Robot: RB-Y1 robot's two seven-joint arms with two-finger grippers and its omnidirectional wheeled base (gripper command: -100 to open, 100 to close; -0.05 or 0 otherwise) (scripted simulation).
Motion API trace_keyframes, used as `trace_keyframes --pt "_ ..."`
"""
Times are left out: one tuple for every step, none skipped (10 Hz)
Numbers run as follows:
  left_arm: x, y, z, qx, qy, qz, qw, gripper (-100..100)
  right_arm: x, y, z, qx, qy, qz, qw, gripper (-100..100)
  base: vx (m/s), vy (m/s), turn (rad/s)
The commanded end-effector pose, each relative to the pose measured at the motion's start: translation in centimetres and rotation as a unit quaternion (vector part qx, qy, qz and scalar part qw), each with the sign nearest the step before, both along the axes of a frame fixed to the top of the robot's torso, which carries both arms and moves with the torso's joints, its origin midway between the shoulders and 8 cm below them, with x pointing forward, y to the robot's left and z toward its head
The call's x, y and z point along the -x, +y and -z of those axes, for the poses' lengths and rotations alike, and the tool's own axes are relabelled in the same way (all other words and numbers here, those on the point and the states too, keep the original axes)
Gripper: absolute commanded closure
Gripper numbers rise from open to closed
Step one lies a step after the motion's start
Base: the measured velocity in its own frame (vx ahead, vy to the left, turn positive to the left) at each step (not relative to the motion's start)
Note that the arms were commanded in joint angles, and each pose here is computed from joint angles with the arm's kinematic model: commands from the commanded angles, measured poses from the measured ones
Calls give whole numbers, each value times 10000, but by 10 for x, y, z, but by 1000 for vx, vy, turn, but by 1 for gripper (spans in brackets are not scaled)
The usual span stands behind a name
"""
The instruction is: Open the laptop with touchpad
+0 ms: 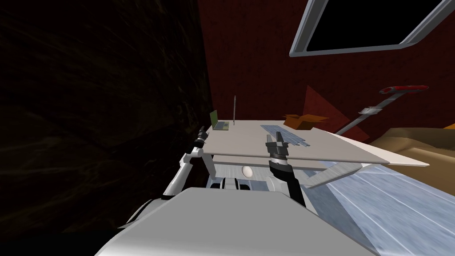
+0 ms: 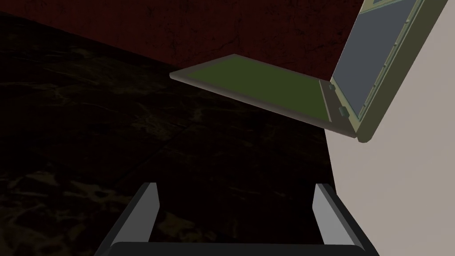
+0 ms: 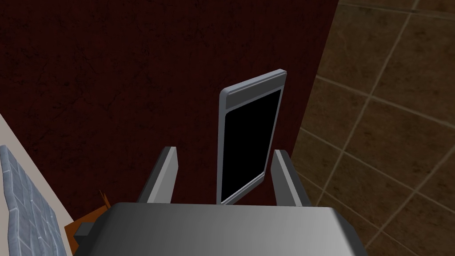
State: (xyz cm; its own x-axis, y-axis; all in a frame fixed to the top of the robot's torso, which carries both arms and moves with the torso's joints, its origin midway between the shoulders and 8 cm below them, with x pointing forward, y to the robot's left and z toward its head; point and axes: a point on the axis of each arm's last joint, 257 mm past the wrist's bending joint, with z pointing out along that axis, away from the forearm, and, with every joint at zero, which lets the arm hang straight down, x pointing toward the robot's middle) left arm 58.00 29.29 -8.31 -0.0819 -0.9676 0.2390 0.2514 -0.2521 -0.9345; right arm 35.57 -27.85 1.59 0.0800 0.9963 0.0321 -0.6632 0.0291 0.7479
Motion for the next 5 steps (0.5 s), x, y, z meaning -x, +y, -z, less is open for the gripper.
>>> trace_keyframes --pt "-22 5 2 85 173 16 9998 -100 0 0 0 0 0 0 10000 0 2 -25 -12" --pt "-25 4 0 87 165 22 9998 -100 0 0 0 0 0 0 10000 0 1 -22 -8" --pt "-36 8 0 150 270 28 9995 -100 0 0 0 0 0 0 10000 0 1 -26 -10" --pt "-39 7 -2 152 267 32 9995 -100 0 0 0 0 0 0 10000 0 3 -22 -7" --pt "-48 11 -2 218 362 39 9991 -100 0 0 0 0 0 0 10000 0 2 -24 -14"
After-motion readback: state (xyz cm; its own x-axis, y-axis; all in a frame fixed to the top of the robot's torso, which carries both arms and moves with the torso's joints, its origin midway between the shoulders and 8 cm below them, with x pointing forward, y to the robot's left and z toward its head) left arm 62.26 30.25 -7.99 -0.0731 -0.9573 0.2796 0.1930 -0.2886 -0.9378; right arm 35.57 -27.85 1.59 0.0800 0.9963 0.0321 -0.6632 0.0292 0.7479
